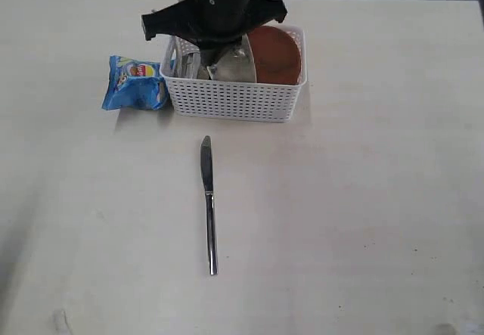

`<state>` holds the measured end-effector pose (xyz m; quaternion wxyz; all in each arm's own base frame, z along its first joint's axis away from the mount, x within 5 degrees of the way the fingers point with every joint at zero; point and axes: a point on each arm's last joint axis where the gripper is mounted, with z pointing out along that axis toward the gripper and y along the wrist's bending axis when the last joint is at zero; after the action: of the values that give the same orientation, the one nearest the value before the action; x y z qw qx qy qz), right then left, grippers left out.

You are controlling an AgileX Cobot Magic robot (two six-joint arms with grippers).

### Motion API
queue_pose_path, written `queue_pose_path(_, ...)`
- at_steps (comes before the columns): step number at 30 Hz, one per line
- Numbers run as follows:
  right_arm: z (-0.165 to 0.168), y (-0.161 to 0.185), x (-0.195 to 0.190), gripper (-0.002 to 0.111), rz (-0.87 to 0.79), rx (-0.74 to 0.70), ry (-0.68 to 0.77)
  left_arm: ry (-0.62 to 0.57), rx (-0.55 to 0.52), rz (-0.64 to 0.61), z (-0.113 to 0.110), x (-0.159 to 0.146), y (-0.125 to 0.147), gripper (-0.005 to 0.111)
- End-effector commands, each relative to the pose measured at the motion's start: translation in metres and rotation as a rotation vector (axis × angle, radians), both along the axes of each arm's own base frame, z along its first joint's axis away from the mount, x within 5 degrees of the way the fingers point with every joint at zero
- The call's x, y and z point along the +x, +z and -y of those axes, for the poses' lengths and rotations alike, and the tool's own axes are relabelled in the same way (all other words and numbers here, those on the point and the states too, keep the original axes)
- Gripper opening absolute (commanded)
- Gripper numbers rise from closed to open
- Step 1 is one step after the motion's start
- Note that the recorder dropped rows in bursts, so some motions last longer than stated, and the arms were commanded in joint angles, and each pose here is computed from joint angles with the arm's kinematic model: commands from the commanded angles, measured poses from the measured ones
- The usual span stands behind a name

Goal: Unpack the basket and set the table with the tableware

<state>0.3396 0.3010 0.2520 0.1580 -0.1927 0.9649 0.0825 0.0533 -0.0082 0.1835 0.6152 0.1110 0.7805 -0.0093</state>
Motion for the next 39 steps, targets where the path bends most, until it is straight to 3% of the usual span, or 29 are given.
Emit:
queue_pose_path(1, 0.013, 0.028, -0.008, 0.0, 0.019, -0.023, 0.034, -0.007, -0.003, 0.008, 0.0, 0.0, 0.0, 0.0)
queue_pose_path(13, 0.04, 0.103, -0.05, 0.0, 0.06, 0.102, 0.068, -0.006, 0.004, 0.01, 0.0, 0.0, 0.0, 0.0)
queue_pose_path(17, 0.061, 0.107, -0.076, 0.0, 0.059, 0.121, 0.062, -0.006, 0.004, 0.01, 0.0, 0.0, 0.0, 0.0)
queue_pose_path(24, 0.102, 0.073, -0.146, 0.0, -0.003, 0.276, 0.034, -0.006, 0.004, 0.01, 0.0, 0.0, 0.0, 0.0)
queue_pose_path(29, 0.121, 0.019, -0.193, 0.0, -0.105, 0.344, -0.015, -0.006, 0.002, 0.009, 0.0, 0.0, 0.0, 0.0)
queue_pose_path(34, 0.118, -0.038, -0.218, 0.0, -0.164, 0.364, -0.046, -0.006, 0.002, 0.009, 0.0, 0.0, 0.0, 0.0)
queue_pose_path(39, 0.1, -0.063, -0.219, 0.0, -0.161, 0.337, -0.035, -0.006, 0.002, 0.009, 0.0, 0.0, 0.0, 0.0)
